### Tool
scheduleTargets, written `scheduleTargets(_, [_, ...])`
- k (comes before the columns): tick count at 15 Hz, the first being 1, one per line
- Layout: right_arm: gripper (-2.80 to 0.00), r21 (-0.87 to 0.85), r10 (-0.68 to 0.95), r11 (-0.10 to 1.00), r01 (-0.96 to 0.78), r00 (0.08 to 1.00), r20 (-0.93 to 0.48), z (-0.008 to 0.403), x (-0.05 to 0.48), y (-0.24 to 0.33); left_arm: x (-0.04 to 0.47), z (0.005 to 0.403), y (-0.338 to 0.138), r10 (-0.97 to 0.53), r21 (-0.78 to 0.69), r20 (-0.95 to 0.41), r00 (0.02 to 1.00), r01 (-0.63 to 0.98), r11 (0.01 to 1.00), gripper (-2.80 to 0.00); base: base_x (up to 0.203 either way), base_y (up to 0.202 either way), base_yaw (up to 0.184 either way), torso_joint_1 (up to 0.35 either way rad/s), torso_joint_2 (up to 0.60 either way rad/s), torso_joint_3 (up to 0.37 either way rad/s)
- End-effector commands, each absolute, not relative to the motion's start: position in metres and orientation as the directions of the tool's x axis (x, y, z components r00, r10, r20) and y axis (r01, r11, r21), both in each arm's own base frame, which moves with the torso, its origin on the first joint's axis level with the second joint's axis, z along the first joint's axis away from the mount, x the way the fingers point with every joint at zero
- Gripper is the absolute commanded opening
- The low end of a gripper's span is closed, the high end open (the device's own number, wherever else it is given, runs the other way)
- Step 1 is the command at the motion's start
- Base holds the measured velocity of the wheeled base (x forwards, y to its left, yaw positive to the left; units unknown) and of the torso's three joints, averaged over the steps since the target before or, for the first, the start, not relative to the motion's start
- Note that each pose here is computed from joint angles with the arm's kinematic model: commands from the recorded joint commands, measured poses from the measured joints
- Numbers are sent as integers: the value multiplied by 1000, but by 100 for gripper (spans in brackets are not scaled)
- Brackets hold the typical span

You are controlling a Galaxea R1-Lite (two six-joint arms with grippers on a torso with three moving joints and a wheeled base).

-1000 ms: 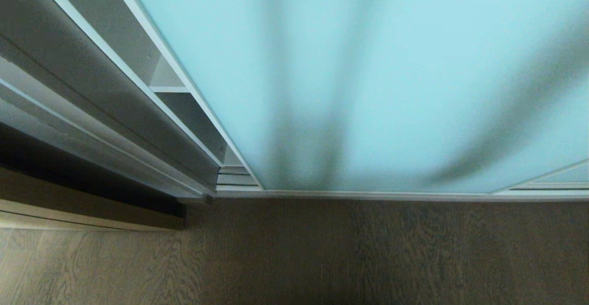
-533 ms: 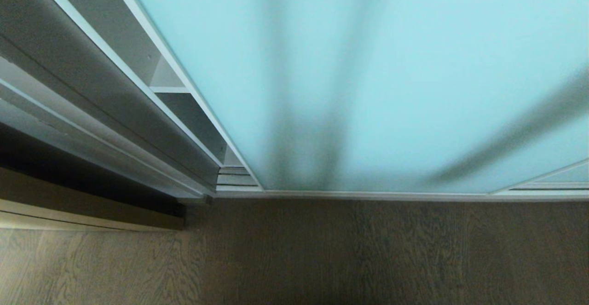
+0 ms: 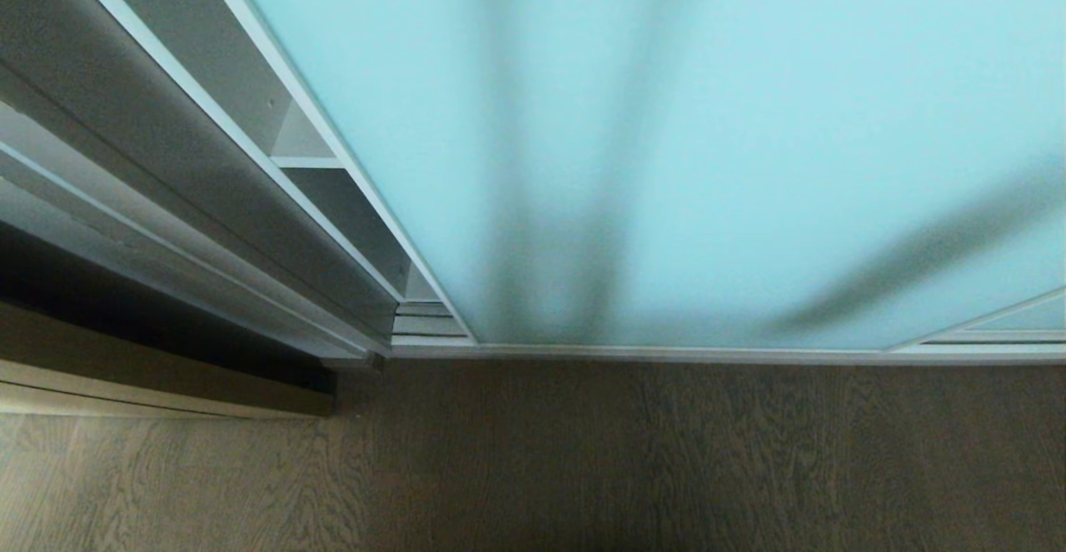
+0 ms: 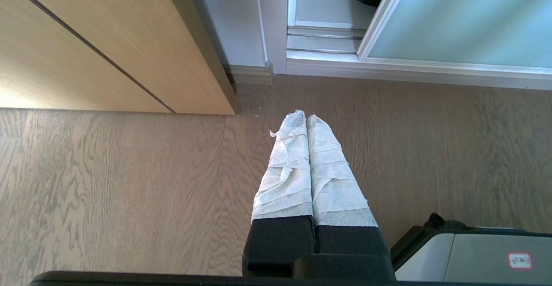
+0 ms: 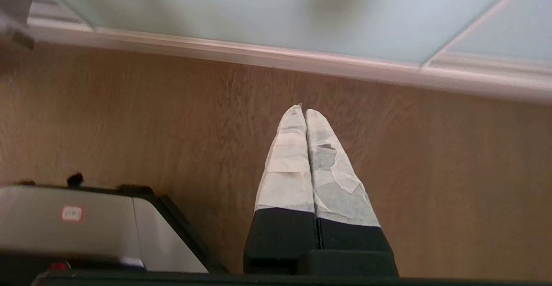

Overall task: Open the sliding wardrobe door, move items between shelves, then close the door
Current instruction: Open the door

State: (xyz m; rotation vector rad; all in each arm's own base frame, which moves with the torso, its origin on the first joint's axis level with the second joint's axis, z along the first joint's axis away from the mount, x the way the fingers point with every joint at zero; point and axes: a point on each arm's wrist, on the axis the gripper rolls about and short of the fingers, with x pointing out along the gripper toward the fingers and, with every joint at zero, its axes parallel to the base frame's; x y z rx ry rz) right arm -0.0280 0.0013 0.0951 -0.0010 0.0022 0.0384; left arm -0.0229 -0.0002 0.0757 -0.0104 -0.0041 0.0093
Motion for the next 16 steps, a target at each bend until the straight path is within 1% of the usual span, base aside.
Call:
scheduleTargets(1, [-280, 20, -17, 1000, 17, 1000, 9, 77, -23, 0, -23, 76, 0, 10, -11, 3, 1000, -10, 1000, -280, 0, 0, 0, 0, 0, 0])
scheduleTargets(16, [-280, 36, -25, 999, 25, 1000, 6, 76, -23, 0, -23, 75, 0, 9, -11, 2, 1000, -9, 1000, -280, 0, 0, 0, 0, 0, 0])
